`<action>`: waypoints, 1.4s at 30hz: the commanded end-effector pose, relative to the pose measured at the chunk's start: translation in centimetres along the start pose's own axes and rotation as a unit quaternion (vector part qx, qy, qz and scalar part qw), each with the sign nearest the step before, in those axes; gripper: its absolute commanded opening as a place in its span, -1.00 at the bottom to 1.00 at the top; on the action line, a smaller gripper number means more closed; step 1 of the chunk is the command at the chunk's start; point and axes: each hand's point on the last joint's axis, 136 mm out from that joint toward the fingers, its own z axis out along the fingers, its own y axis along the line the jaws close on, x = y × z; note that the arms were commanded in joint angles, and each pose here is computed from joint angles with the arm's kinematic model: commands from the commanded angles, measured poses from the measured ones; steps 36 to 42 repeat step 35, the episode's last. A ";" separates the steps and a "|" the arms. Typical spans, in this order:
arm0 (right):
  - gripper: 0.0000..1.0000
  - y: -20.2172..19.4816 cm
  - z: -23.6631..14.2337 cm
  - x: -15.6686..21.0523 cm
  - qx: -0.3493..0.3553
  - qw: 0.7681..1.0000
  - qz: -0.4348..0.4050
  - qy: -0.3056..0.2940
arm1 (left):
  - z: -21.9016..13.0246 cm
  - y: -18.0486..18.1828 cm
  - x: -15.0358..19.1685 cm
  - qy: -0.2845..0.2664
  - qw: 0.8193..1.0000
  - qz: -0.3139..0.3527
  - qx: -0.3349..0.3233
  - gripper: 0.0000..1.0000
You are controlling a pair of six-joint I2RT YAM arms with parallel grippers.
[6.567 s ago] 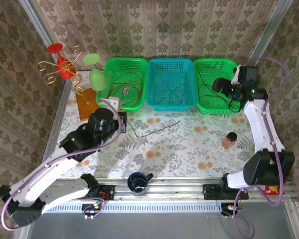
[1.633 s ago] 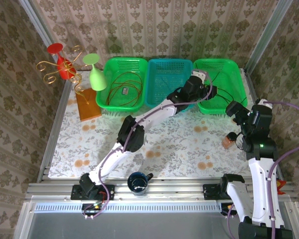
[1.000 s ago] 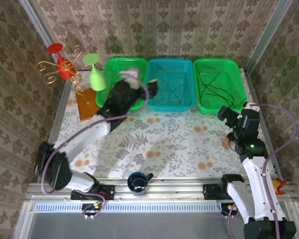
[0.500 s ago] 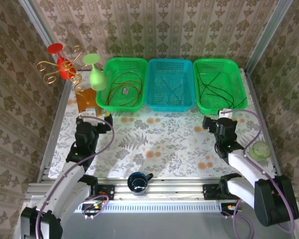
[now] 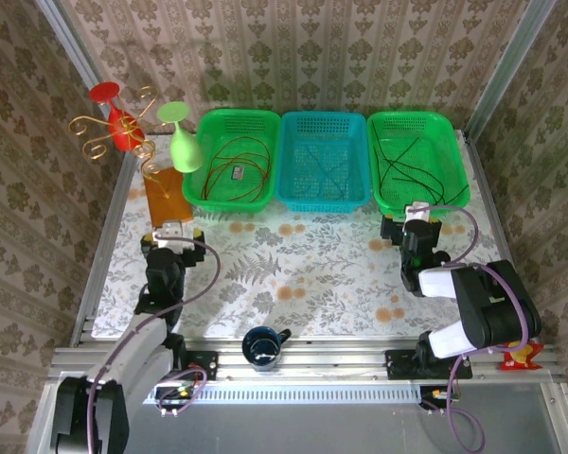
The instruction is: Untangle the cables
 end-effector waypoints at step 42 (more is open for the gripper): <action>1.00 0.0 1.9 -1.3 -0.013 1.000 0.020 -0.012 | 10.2 1.2 2.6 0.042 0.999 0.005 -0.020 1.00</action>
